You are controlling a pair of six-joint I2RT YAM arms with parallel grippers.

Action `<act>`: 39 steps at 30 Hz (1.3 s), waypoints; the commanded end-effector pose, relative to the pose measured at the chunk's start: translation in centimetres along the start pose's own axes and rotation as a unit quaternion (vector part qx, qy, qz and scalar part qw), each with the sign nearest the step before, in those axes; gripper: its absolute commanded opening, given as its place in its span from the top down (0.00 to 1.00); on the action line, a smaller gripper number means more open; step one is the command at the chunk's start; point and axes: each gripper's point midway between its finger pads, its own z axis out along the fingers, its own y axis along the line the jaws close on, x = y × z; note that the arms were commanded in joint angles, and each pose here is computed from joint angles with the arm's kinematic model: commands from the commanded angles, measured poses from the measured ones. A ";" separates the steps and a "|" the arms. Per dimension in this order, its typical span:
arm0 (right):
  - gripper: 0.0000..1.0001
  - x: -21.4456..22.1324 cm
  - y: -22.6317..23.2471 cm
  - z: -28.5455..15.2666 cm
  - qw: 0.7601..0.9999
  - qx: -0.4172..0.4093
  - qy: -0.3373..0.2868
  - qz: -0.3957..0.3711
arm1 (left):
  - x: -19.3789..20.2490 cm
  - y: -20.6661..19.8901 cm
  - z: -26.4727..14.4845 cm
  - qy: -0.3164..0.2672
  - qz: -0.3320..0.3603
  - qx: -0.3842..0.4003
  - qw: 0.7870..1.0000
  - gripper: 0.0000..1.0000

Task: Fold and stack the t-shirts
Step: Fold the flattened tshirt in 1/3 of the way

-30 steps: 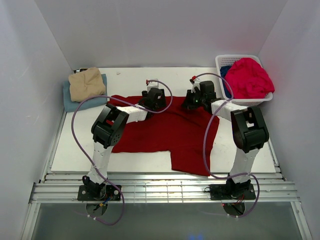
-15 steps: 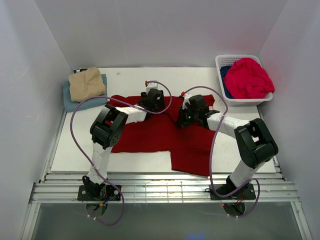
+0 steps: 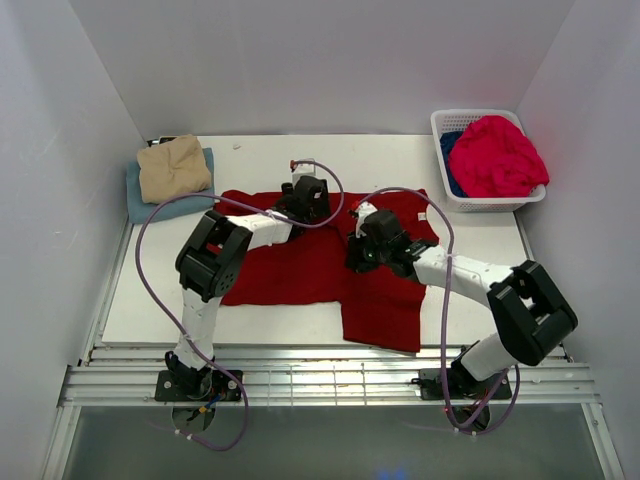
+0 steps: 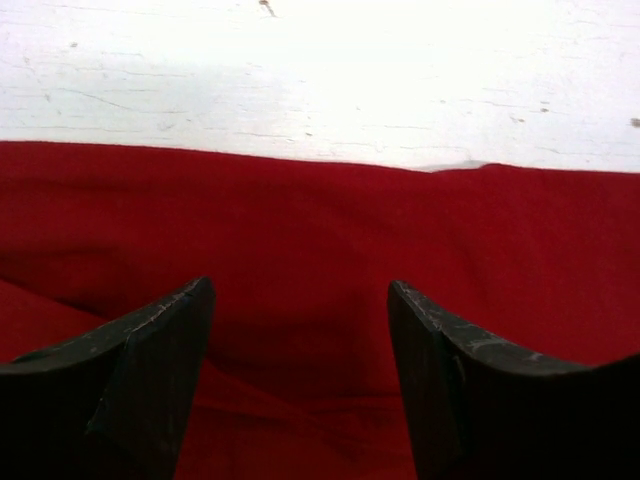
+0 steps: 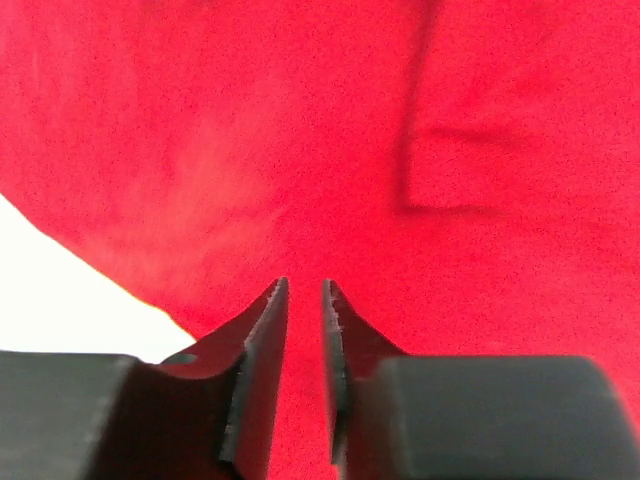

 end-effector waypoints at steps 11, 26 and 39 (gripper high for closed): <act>0.57 -5.4 -12.3 -1.3 0.968 0.235 -0.066 0.058 | -2.1 -10.9 -7.3 -0.033 0.010 0.135 0.990 0.11; 0.57 -5.5 -18.9 -2.1 0.952 0.278 -0.069 0.104 | 2.7 -9.0 -9.2 0.049 -0.013 0.109 0.993 0.11; 0.57 -5.2 -21.1 -2.7 0.948 0.281 -0.082 0.125 | 5.0 -10.0 -10.1 0.074 -0.041 0.128 0.988 0.12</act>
